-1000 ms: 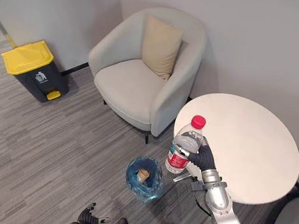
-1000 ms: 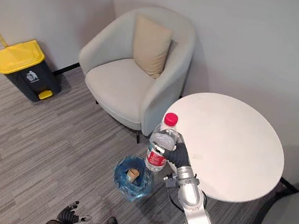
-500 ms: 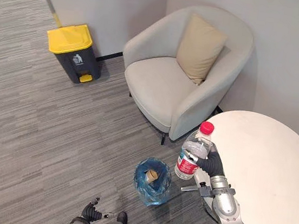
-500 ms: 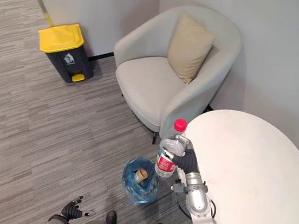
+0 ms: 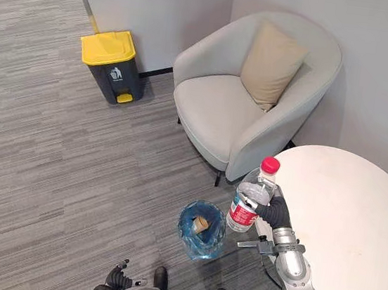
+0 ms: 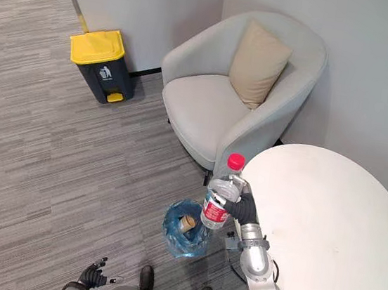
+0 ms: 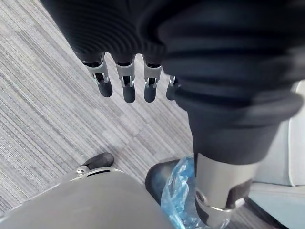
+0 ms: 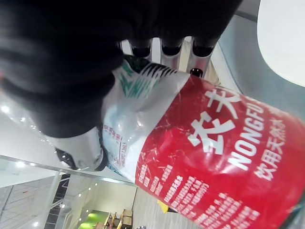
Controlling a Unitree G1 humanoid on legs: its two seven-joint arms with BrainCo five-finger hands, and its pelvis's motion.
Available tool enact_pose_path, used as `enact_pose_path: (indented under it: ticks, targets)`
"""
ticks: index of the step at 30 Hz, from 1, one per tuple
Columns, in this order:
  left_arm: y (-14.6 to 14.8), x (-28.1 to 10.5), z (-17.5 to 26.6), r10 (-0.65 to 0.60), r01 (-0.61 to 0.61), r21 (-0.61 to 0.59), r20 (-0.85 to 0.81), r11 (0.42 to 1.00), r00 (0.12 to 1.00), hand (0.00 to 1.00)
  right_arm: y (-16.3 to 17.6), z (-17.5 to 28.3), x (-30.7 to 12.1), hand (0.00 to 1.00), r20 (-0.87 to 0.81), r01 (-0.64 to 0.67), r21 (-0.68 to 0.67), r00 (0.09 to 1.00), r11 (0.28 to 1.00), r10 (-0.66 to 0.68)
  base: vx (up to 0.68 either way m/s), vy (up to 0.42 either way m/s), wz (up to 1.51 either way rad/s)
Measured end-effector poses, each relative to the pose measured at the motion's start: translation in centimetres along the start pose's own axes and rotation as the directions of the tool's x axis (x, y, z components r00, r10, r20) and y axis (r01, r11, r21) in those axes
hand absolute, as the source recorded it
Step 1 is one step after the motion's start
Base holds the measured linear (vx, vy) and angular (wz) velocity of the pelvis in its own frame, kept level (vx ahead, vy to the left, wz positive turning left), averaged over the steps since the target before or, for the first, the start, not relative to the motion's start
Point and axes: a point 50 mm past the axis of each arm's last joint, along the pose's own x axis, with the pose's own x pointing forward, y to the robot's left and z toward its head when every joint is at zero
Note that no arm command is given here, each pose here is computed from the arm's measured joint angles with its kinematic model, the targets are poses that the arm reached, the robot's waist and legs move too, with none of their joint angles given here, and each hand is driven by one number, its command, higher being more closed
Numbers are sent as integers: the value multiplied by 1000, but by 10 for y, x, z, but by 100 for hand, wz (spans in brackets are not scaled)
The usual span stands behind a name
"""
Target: Gather rubbish on tea table into small bin, then transfer packed bag to large trash can.
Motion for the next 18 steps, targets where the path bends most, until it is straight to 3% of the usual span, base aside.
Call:
enact_pose_path:
  ticks: [4,8,18]
  targets:
    - [2,3,7,4,-4,3,20,1000,1000,0,11,-6,14,100,-14,-55,-20,998,998,55,-4,14,-10]
    - [10,15,55,40,-38,-14,152,999,988,0,12,24,60,100,139,-80,-129,985,988,98,-114,25,9]
    - [36,18,163,137,-104,-96,454,990,881,0,2,80,122,100,319,30,-334,944,942,83,-166,15,10]
